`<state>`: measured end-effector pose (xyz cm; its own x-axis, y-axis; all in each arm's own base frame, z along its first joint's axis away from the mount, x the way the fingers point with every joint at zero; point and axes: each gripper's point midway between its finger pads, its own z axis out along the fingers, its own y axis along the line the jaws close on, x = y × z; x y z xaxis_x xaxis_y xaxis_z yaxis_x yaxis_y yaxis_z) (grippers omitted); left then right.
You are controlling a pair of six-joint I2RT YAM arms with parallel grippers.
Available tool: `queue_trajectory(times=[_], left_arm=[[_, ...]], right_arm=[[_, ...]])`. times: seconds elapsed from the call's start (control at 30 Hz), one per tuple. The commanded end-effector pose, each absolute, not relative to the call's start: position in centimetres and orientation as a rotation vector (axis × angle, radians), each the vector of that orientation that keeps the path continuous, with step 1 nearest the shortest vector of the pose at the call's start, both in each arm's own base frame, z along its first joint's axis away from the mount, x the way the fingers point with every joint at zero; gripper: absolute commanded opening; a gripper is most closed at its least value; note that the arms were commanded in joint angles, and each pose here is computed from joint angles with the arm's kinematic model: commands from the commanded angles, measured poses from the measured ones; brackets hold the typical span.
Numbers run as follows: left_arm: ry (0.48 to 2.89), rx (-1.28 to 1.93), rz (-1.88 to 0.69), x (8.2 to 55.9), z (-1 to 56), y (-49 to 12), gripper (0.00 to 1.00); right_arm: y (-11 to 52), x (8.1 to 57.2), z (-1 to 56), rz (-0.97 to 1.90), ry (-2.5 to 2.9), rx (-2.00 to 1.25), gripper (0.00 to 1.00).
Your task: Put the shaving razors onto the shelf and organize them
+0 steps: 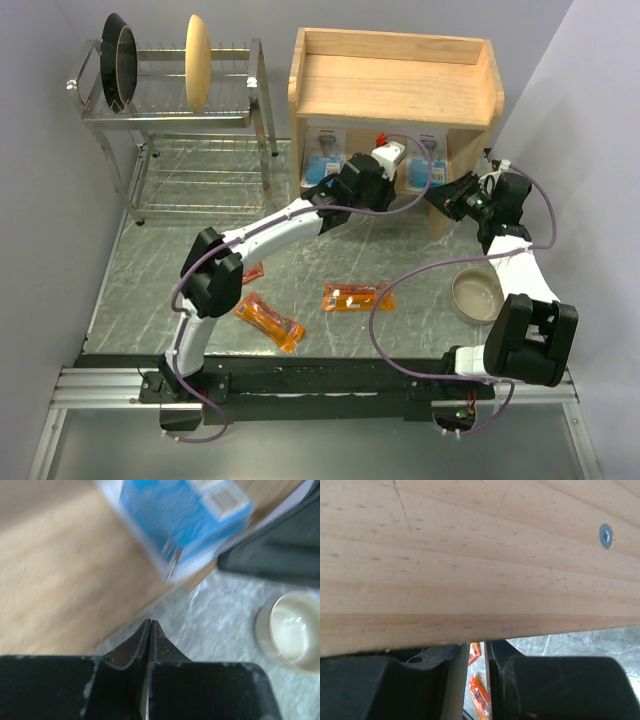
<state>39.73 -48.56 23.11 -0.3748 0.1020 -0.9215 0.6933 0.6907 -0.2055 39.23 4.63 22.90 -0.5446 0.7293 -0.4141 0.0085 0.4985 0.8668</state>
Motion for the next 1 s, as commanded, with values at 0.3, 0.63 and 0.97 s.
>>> queue_trajectory(times=[0.3,0.63,0.97], left_arm=[[1.758,1.015,-0.769,30.6,26.2,-38.2,0.56],[1.762,1.472,-0.743,23.4,17.1,-34.3,0.74],[1.752,1.623,-0.613,23.3,10.0,-35.9,0.69]], right_arm=[[6.8,33.3,24.2,0.862,2.022,0.049,0.75],[8.1,25.9,21.2,0.509,1.996,-0.443,1.0],[7.3,23.4,21.5,0.455,2.012,-0.384,1.0]])
